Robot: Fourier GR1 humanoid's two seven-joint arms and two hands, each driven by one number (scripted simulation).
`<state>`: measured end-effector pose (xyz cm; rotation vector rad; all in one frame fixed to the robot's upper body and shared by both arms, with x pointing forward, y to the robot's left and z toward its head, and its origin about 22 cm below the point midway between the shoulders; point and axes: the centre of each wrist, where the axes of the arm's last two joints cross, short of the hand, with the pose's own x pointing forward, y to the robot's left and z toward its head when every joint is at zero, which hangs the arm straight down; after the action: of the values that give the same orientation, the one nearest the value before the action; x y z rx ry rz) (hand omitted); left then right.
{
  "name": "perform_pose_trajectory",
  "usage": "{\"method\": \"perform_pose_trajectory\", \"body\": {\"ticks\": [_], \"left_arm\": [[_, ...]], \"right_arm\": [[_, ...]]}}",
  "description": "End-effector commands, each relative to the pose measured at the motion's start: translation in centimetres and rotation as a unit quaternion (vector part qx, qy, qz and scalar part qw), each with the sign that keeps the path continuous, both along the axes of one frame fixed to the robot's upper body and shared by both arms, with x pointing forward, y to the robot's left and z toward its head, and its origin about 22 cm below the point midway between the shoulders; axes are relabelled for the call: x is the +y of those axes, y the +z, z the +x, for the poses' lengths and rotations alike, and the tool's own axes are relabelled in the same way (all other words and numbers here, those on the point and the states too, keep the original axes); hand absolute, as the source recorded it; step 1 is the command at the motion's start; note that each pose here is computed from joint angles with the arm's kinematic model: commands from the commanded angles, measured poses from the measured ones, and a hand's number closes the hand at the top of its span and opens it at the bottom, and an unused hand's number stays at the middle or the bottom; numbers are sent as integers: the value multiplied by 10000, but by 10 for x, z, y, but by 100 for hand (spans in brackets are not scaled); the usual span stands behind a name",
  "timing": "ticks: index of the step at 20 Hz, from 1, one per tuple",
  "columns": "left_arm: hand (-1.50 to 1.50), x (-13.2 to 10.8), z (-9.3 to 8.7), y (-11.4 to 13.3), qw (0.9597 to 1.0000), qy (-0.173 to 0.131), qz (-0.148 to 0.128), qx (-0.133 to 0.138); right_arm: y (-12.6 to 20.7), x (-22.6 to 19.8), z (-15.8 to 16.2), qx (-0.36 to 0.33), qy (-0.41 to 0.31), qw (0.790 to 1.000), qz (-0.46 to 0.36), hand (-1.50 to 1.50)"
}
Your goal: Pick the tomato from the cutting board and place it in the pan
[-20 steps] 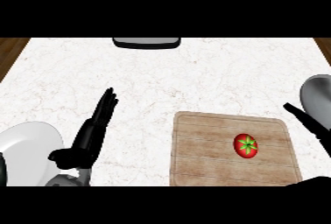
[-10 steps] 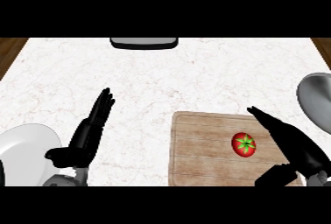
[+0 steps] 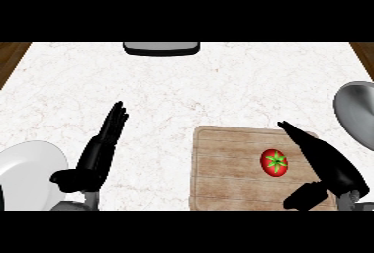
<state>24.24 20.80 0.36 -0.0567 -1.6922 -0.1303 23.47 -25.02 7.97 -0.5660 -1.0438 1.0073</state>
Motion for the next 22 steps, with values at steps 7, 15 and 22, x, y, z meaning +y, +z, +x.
{"method": "perform_pose_trajectory", "body": {"ticks": [7,15,22], "left_arm": [[0,-6,-17,-3,9999,-112,-105,0],[0,3,-8,6,10000,-92,-21,-17],[0,3,1,13,10000,-2,-35,8]], "right_arm": [[-33,21,19,-49,-98,9999,112,-150],[-61,11,31,319,-128,9994,-48,-150],[-70,5,36,237,587,9965,-551,150]]}}
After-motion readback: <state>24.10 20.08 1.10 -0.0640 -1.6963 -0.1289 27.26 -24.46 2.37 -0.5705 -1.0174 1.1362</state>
